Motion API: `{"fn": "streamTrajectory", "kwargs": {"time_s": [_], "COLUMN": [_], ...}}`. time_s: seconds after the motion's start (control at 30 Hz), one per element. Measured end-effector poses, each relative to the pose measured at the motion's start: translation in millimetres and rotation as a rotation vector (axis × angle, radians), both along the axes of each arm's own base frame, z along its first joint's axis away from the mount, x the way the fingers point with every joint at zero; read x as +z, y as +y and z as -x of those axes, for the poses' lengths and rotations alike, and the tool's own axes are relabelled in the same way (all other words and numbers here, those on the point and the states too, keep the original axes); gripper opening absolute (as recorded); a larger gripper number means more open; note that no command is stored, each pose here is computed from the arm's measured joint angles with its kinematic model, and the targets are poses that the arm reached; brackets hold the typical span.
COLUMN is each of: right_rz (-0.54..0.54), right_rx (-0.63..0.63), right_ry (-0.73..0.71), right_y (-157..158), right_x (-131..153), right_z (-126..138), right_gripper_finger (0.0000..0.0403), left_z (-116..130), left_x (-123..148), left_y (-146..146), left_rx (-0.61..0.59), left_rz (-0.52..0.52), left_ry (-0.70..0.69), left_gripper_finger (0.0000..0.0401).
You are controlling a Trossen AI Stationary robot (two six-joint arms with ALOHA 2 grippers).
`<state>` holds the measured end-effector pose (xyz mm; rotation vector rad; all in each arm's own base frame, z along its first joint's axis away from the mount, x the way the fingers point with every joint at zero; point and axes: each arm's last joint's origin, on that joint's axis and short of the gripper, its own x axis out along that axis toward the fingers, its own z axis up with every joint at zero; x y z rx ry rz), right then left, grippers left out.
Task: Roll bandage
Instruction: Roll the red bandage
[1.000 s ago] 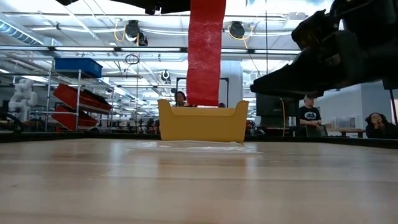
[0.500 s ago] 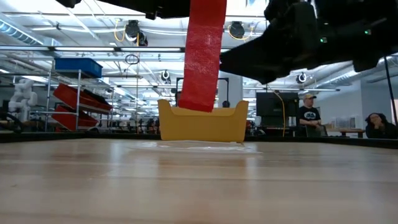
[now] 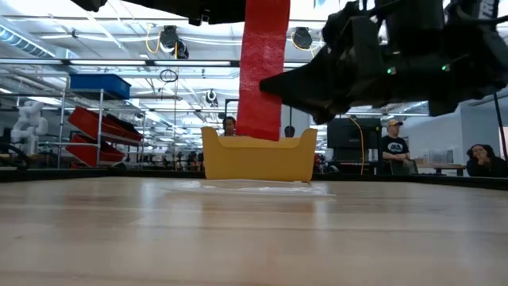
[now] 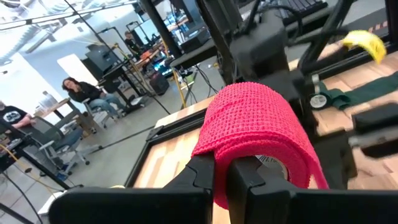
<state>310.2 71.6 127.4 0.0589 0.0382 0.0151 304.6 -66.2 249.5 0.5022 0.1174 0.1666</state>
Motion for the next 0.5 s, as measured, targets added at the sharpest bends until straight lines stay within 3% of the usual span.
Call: {"fn": "streamTrajectory", "kwargs": {"time_s": [0.23, 0.5], "right_rz": [-0.003, 0.010], "right_rx": [0.050, -0.043], "right_ry": [0.003, 0.044], "right_y": [-1.1, -10.9], "right_x": [-4.4, -8.9], "right_z": [-14.2, -15.5], "right_gripper_finger": [0.0005, 0.0000], "left_z": [0.0, 0.7], "left_x": [0.8, 0.9], "left_y": [-0.3, -3.6], "left_rx": [-0.001, -0.010], "left_rz": [0.003, 0.028], "left_ry": [-0.009, -0.014], "left_gripper_finger": [0.0013, 0.0013]}}
